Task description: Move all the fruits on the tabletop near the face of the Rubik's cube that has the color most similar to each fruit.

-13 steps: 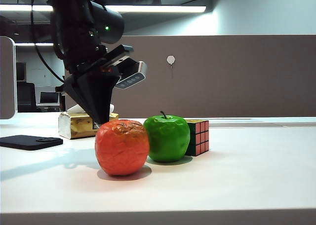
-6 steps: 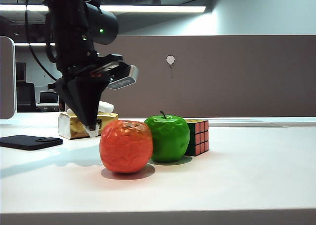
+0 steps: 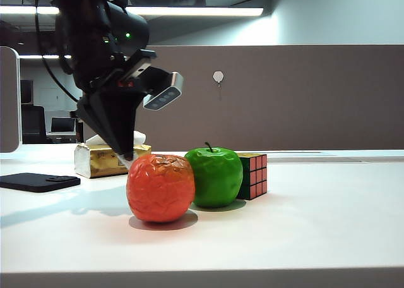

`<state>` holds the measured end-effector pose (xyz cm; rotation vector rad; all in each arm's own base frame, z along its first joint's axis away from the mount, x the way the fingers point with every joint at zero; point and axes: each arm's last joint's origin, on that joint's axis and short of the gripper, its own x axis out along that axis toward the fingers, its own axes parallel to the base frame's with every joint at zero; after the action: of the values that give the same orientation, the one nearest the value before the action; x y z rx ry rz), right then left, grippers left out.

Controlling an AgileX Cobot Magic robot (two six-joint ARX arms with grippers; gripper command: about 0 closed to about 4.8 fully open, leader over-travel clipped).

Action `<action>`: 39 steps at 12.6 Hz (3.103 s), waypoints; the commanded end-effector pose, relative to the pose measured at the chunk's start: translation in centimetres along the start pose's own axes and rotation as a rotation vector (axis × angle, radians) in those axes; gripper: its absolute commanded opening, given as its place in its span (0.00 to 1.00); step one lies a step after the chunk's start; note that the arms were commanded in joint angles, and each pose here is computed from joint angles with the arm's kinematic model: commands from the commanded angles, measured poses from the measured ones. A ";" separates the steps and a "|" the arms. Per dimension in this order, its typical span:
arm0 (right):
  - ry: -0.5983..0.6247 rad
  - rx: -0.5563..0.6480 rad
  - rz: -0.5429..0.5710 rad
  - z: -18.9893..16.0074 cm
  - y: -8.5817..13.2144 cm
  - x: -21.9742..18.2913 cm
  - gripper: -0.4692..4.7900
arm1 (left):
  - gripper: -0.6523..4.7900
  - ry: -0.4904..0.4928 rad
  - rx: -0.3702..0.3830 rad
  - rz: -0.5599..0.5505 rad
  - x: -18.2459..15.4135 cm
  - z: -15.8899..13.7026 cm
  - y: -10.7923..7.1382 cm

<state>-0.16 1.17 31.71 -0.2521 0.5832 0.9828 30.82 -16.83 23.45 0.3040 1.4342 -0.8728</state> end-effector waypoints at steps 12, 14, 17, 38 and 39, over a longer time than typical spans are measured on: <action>-0.015 -0.006 0.000 0.2 0.0 0.0 0.09 | 0.11 0.034 0.032 -0.064 2.6 -0.3 -2.4; -0.015 -0.006 0.000 0.2 0.0 0.0 0.09 | 0.11 0.031 0.039 -0.069 2.9 -0.1 -3.1; -0.015 0.001 0.000 0.2 0.0 0.0 0.09 | 0.11 0.004 0.056 -0.109 3.3 0.4 -4.5; -0.034 -0.007 0.003 0.4 -0.1 0.0 0.09 | 0.11 -0.068 0.144 -0.086 5.1 1.8 -9.5; -0.034 -0.007 0.003 0.4 -0.1 0.0 0.09 | 0.11 -0.081 0.134 -0.087 5.1 2.0 -9.5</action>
<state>-0.06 1.25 31.84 -0.2447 0.5677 0.9857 25.30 -26.02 21.69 0.3229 1.3439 -1.0457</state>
